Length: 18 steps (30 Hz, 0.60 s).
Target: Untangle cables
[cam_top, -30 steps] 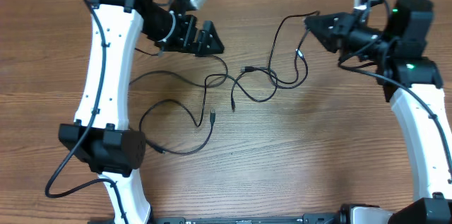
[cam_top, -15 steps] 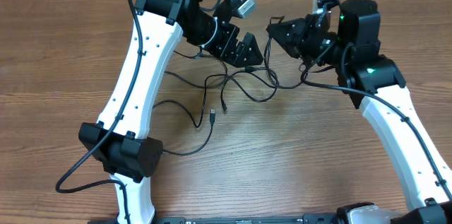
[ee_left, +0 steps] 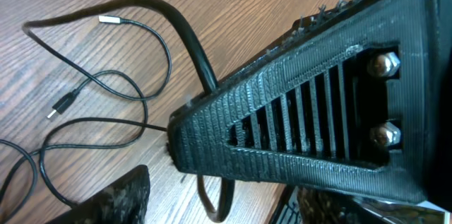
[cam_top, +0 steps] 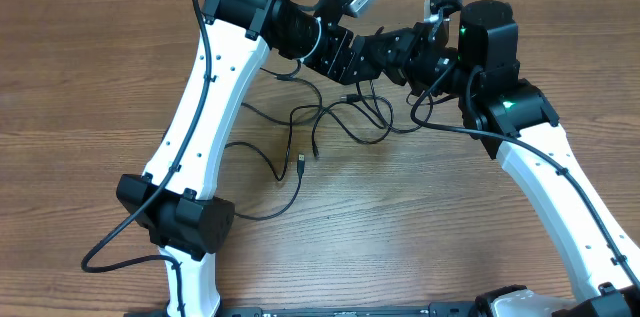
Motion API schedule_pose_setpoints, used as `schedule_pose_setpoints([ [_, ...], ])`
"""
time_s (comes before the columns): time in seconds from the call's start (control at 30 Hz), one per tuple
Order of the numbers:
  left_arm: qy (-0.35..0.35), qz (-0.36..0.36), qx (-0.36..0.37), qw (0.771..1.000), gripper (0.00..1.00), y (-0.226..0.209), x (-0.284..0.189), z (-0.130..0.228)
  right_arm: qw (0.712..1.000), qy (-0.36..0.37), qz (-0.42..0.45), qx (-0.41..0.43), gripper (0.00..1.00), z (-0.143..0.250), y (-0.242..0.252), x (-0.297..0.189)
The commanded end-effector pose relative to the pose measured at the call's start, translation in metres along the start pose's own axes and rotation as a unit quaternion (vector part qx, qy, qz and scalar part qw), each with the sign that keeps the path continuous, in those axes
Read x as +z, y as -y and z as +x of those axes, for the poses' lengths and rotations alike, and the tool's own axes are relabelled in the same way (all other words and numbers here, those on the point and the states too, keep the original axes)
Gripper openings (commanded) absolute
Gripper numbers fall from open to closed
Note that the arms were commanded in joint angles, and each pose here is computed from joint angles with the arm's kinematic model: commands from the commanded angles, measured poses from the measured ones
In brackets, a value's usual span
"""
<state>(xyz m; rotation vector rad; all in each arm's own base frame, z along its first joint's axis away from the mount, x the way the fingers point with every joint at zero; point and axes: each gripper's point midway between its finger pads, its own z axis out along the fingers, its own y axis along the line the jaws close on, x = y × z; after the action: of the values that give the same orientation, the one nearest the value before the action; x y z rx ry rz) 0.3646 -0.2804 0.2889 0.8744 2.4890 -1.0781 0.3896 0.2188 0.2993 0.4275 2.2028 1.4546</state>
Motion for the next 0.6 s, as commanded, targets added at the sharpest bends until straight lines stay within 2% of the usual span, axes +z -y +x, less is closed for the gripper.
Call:
schedule_pose_setpoints([
  [0.0, 0.006, -0.006, -0.005, 1.0, 0.52, 0.0045, -0.0006, -0.0034, 1.0, -0.007, -0.016, -0.005, 0.04, 0.0049, -0.0123, -0.001],
  [0.1, 0.006, -0.005, -0.005, 1.0, 0.45, 0.0047, -0.0006, -0.0034, 1.0, -0.003, -0.023, -0.011, 0.04, 0.0029, -0.0161, -0.0012],
  [0.23, 0.005, -0.005, -0.005, 1.0, 0.3, 0.0045, -0.0003, -0.0034, 0.999, 0.001, -0.03, -0.017, 0.04, 0.0009, -0.0201, -0.0014],
  [0.37, 0.007, -0.006, -0.004, 1.0, 0.2, 0.0043, -0.0003, -0.0042, 0.999, 0.001, -0.03, -0.016, 0.04, 0.001, -0.0201, -0.0014],
  [0.43, 0.009, -0.006, -0.003, 1.0, 0.19, 0.0043, -0.0004, -0.0051, 0.999, 0.001, -0.03, -0.016, 0.04, 0.001, -0.0201, -0.0014],
  [0.57, 0.01, -0.006, -0.002, 1.0, 0.04, 0.0042, -0.0004, -0.0057, 0.999, 0.001, -0.03, -0.016, 0.04, 0.001, -0.02, -0.0014],
])
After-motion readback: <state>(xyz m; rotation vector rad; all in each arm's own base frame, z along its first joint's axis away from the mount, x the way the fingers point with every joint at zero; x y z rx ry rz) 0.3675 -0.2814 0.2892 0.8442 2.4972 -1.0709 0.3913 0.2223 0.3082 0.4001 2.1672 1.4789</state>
